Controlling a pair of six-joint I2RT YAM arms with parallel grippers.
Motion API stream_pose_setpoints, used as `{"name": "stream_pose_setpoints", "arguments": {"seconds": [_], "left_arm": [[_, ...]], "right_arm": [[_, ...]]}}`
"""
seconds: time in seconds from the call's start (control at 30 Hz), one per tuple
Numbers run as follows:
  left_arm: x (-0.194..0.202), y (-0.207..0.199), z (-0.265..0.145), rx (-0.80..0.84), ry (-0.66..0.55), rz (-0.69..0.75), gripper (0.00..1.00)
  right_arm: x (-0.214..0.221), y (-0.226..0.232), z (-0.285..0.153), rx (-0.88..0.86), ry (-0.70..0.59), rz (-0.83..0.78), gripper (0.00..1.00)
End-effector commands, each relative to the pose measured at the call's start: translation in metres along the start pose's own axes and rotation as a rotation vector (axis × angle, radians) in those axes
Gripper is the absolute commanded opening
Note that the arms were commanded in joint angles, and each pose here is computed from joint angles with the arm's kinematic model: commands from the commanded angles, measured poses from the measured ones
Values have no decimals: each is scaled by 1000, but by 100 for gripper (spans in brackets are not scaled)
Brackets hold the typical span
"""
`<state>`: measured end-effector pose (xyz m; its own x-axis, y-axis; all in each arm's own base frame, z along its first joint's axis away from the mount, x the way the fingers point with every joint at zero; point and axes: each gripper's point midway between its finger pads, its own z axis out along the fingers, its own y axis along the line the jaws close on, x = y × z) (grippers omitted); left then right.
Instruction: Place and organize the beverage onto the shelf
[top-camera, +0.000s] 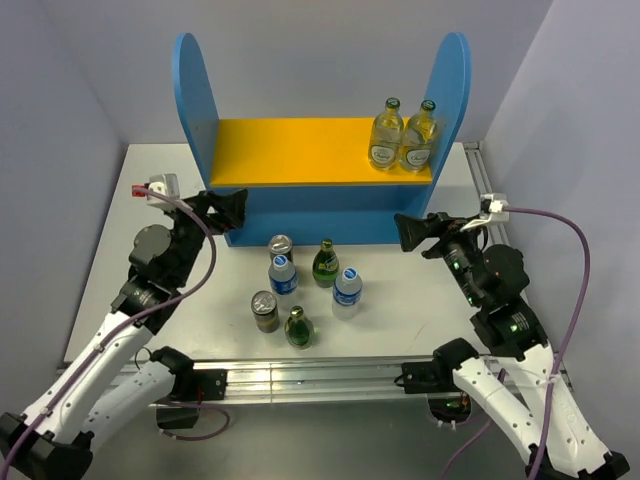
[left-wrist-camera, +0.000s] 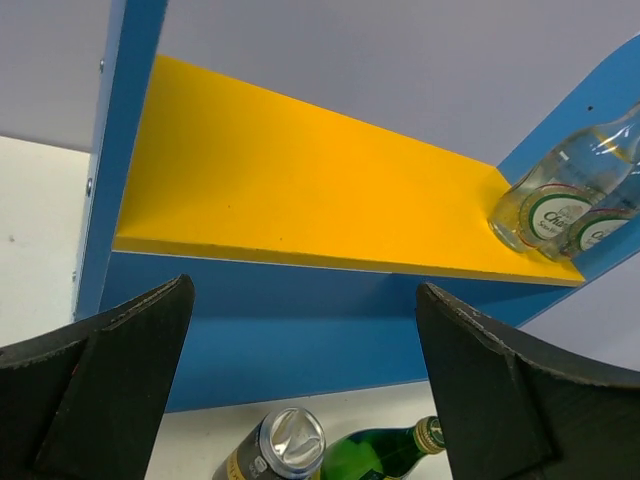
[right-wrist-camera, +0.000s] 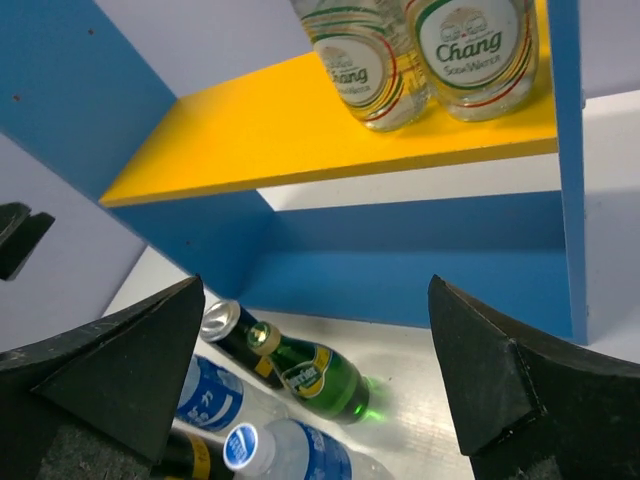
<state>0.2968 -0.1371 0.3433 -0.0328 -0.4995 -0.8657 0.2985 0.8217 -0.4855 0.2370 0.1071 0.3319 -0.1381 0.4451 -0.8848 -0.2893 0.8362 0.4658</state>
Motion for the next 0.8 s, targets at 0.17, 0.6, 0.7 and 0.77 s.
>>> {"name": "stream_pose_setpoints", "arguments": {"seconds": [0.17,0.6,0.7,0.77], "left_arm": [[36,-8,-23,-226,78,198,99],[93,-70,-71,-91,237,215,99],[108,-70,-72,-88,263,214,99],[121,-69,-73,-86,282,227,99]], "right_arm": [[8,-50,-30,386,24,-131,100],[82,33,-51,223,121,-235,100],[102,52,-48,107,146,-165,100],[114,53,-48,98,166,-136,100]]}}
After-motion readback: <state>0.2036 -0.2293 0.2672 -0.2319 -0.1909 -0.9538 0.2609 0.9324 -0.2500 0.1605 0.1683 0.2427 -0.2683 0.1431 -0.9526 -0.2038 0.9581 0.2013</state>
